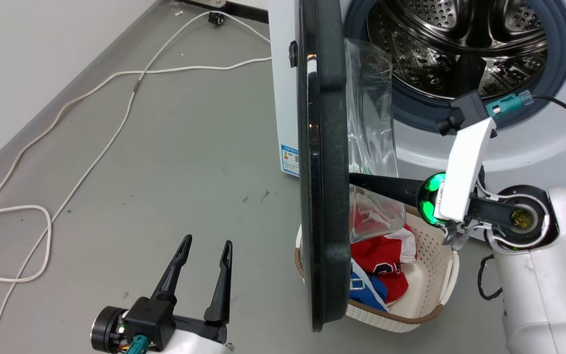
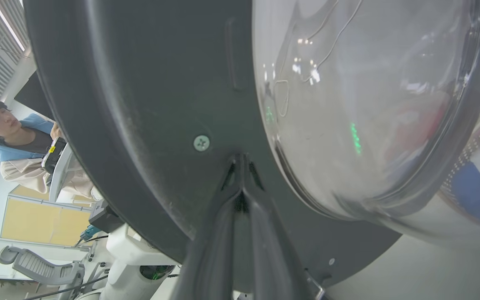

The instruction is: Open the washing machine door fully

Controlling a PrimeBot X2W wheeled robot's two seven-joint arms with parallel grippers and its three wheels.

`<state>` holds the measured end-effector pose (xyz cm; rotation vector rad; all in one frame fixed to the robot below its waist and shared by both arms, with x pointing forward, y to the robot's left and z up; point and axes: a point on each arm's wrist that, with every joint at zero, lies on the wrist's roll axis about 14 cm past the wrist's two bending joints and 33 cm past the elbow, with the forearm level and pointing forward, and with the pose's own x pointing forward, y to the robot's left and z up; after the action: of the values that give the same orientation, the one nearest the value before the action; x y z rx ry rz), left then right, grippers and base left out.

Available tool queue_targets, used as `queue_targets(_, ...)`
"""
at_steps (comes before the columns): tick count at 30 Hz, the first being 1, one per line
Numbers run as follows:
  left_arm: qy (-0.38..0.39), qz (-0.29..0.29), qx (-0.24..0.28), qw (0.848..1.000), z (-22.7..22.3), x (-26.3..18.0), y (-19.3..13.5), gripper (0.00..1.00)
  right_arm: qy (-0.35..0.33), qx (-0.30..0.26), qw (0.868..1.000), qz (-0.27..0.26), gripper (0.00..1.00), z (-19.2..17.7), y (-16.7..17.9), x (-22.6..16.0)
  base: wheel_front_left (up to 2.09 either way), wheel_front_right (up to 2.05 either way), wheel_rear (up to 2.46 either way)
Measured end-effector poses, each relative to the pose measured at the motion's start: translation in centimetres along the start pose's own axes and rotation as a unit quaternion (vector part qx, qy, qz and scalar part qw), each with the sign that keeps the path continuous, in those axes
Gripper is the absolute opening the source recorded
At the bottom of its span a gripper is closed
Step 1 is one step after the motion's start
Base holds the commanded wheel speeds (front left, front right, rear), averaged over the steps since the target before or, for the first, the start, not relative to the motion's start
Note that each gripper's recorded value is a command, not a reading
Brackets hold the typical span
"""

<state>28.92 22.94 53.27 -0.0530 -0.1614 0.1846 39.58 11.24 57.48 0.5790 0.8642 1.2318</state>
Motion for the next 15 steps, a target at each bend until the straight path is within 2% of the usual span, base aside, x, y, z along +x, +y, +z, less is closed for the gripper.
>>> queue_targets(5,-0.001,-0.005,-0.002,1.000,0.0,0.5,-0.3,1.00,-0.037,-0.035,0.998,-0.046,0.00,1.5,-1.1,-1.8,0.00,0.00,0.00)
queue_targets(9,-0.003,-0.014,-0.004,1.000,0.0,1.0,-0.8,1.00,-0.109,-0.085,0.985,-0.105,0.00,3.5,-2.6,-4.8,0.00,0.00,0.00)
queue_targets(12,-0.004,-0.021,-0.004,1.000,0.0,1.5,-1.1,1.00,-0.175,-0.155,0.959,-0.158,0.00,5.4,-3.3,-7.6,0.00,0.00,0.00)
queue_targets(15,-0.007,-0.023,-0.004,1.000,0.1,2.0,-1.2,1.00,-0.223,-0.258,0.911,-0.231,0.00,6.5,-4.6,-10.7,0.00,0.00,0.00)
